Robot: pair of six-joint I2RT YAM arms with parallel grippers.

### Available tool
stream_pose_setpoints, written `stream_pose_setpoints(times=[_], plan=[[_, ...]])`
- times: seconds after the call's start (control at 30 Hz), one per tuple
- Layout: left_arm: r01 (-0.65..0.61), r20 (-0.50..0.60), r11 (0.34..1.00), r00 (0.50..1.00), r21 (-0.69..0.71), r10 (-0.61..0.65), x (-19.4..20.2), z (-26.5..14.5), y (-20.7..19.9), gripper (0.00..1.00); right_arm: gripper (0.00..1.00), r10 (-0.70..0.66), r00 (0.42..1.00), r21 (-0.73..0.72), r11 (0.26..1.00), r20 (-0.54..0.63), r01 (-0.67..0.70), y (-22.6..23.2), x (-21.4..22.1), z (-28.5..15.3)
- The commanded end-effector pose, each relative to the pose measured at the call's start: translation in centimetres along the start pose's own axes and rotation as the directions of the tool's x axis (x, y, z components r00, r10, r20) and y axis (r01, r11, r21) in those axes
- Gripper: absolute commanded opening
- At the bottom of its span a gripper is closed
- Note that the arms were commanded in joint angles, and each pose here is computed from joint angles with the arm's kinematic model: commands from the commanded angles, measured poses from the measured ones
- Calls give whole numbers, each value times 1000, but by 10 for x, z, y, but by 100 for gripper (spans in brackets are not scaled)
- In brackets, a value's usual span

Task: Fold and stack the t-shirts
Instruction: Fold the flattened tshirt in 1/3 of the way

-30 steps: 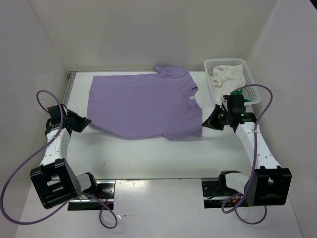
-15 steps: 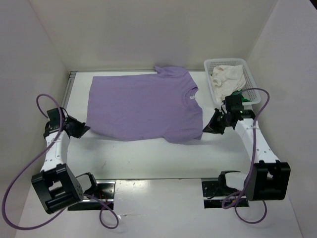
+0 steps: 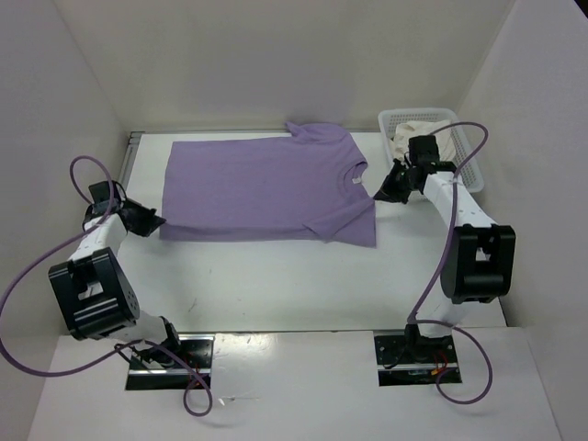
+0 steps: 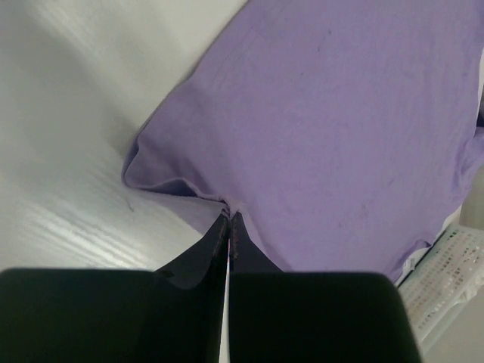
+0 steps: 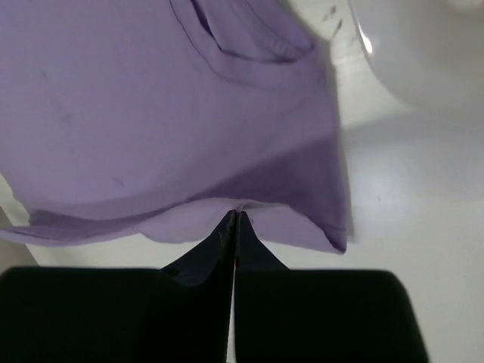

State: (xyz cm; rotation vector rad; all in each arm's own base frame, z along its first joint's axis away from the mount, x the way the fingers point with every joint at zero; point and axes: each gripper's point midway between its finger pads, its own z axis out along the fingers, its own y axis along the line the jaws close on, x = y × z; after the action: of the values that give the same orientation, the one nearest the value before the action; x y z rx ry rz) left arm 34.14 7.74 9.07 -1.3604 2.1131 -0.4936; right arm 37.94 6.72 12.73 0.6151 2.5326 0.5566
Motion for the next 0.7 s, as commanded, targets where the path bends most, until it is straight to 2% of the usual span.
stream_pose_setpoints(times=[0.0,0.07,0.3,0.47,0.67], plan=[[-5,47,997,999,78,1,-25,5,-30,0,0,-45,989,-32,998,141,50,25,-51,2],[-4,62,995,998,95,-2,-32,5,-38,0,0,-44,989,-22,999,141,47,25,-59,11],[15,15,996,1000,84,-16,-29,38,-43,0,0,-48,986,-32,998,159,53,37,-90,34],[12,38,996,999,85,-16,-42,51,-53,0,0,-60,981,-38,997,183,68,49,-112,51],[37,12,999,999,39,-38,-41,74,-40,0,0,-81,980,-34,995,184,89,61,-122,81]])
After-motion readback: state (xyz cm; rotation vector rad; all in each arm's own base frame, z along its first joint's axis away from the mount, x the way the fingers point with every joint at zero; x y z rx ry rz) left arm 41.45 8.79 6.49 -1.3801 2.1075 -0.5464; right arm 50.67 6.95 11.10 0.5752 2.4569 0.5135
